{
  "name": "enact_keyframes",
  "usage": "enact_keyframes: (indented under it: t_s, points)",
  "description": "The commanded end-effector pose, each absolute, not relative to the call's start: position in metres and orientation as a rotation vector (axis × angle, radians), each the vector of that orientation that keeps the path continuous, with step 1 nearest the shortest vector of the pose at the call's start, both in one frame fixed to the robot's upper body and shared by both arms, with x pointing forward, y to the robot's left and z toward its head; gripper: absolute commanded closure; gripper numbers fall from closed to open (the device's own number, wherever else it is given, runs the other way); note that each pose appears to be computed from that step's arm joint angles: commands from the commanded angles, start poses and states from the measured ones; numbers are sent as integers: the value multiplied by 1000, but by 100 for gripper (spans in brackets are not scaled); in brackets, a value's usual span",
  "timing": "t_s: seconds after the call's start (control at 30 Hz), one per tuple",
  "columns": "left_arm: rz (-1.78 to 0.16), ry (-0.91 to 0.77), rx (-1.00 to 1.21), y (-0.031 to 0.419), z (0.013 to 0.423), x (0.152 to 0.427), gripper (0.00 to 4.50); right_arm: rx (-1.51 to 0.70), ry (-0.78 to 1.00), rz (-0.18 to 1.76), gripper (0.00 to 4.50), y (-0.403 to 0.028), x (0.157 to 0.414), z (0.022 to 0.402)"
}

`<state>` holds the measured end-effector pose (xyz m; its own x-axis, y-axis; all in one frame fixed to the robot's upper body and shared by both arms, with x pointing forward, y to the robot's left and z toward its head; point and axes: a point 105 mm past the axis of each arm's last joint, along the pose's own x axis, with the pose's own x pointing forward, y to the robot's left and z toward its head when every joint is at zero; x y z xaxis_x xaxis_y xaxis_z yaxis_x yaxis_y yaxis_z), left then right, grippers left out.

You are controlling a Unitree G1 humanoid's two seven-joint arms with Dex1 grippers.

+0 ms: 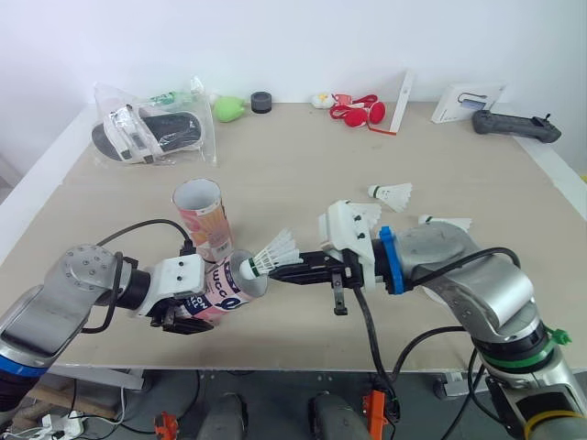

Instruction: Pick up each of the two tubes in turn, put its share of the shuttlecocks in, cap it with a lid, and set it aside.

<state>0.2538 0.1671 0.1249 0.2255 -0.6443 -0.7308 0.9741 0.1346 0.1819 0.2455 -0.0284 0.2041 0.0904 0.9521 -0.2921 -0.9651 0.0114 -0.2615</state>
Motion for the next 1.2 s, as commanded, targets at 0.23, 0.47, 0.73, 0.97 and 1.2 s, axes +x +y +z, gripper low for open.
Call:
enact_keyframes:
  t_s: [0.23, 0.47, 0.73, 0.97, 1.2]
  points:
    - [-1288, 592, 702, 162, 109, 250, 142, -372, 14, 1528, 299, -24, 237, 213]
    - [-1306, 585, 714, 159, 108, 252, 142, -241, 5, 1455, 2, -42, 234, 225]
    - [-1355, 584, 691, 154, 103, 251, 142, -294, 221, 962, 2, -154, 251, 192]
    - [-1380, 563, 710, 149, 100, 261, 142, -329, 333, 710, 2, -210, 249, 181]
    - [-1400, 558, 715, 146, 99, 262, 142, -269, 408, 618, 2, -212, 256, 152]
